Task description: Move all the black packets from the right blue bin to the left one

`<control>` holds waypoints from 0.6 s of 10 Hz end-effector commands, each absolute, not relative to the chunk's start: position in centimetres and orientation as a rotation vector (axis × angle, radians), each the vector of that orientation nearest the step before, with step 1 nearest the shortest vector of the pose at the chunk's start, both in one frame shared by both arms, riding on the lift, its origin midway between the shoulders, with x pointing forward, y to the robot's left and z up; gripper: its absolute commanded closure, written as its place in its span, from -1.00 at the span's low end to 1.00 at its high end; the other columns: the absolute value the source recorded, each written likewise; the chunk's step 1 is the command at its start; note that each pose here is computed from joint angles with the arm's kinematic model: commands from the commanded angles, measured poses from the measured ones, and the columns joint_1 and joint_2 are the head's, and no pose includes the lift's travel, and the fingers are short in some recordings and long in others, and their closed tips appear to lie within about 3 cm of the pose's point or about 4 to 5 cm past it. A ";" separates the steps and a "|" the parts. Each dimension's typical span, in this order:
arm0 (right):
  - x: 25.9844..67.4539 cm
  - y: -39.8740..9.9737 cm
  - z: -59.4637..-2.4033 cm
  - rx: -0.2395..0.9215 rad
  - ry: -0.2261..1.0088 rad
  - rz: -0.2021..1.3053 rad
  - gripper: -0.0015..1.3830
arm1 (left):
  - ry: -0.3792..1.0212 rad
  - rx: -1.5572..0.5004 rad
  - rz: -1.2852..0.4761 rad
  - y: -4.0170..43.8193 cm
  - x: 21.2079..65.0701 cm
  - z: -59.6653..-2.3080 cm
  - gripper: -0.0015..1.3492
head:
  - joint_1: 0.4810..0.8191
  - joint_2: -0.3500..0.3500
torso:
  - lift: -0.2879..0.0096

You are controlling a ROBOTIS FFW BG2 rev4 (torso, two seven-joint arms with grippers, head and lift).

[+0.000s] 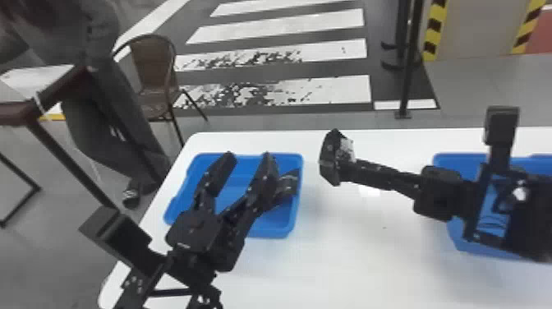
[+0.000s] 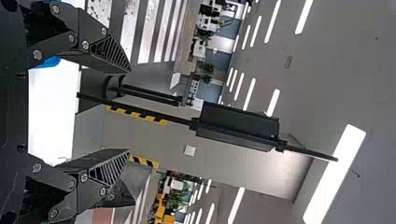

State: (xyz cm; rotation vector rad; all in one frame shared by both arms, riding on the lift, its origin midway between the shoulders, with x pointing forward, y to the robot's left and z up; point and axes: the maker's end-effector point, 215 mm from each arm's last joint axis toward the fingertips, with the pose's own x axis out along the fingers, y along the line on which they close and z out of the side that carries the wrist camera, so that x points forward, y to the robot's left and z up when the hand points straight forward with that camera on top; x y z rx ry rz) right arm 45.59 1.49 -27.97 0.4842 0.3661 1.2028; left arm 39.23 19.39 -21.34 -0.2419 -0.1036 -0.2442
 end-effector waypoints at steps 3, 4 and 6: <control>46.8 3.2 -27.0 0.477 0.332 1.233 0.64 | -0.043 -0.357 -0.340 15.4 39.1 -22.3 -0.30 | 0.27 0.75 | -0.01; 46.6 3.6 -27.0 0.477 0.336 1.246 0.64 | -0.030 -0.374 -0.368 14.3 38.9 -22.5 -0.30 | 0.27 0.72 | -0.01; 45.4 5.3 -27.1 0.487 0.351 1.285 0.64 | -0.031 -0.378 -0.382 13.7 39.0 -22.4 -0.30 | 0.27 0.67 | -0.01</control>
